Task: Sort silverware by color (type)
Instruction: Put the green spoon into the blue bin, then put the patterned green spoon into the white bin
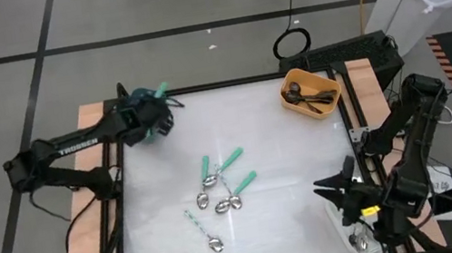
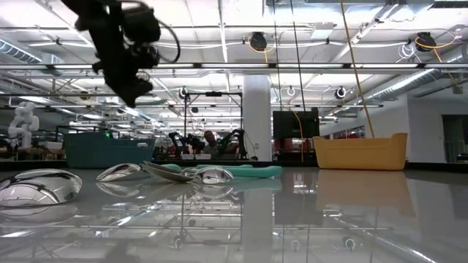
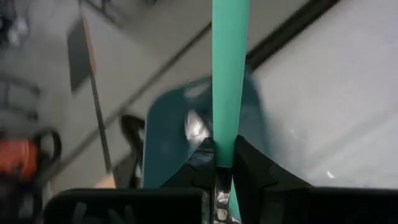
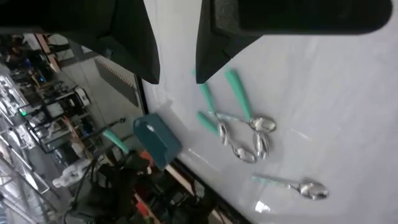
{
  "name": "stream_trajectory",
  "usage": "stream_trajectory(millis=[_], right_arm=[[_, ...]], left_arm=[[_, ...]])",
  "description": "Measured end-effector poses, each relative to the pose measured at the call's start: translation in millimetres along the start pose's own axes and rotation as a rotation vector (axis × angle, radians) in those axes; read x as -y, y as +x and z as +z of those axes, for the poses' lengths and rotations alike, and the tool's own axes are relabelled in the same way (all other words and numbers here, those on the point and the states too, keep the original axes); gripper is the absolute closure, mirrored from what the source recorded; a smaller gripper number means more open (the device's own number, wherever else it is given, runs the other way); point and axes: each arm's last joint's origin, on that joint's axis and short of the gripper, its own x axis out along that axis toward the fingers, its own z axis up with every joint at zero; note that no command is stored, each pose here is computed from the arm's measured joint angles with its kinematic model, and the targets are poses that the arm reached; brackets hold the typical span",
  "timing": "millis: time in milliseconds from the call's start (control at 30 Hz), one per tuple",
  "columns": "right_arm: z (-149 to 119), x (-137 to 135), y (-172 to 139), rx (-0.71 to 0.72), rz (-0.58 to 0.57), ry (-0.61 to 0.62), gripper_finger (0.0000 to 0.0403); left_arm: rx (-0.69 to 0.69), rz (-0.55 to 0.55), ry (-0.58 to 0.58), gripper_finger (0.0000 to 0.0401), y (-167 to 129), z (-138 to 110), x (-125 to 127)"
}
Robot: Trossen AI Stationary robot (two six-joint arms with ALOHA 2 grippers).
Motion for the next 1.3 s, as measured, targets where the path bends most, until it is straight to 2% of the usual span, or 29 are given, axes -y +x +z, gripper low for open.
stream_trajectory(millis=[100,467,833,933,1167,1300], right_arm=[[-1.0,0.1,1.5,-0.023,0.024,-0.004,0.0305],[-1.3,-0.5,1.3,-0.031,0.04,0.018,0.0305],[-0.8,-0.7,1.3,-0.028,0.04,0.028,0.0305],[-0.7,-0.7,1.3,-0.028,0.041,0.03,0.0305],[-0.7,-0.7,1.3,-0.028,0.041,0.031,0.0305],[-0.4,-0.9,1.4,-0.027,0.042,0.035,0.0305]], left_arm=[[-0.086,0.007,-0.046,0.037,16.2,-9.3,-10.6],[-0.181,0.099,-0.188,0.0367,43.2,-24.7,-32.5],[-0.176,0.117,-0.258,0.0363,47.7,-26.1,-35.6],[-0.165,0.116,-0.276,0.0349,47.9,-24.8,-35.5],[-0.157,0.119,-0.31,0.0289,48.1,-24.2,-35.5],[-0.148,0.104,-0.295,0.027,45.3,-23.7,-31.0]])
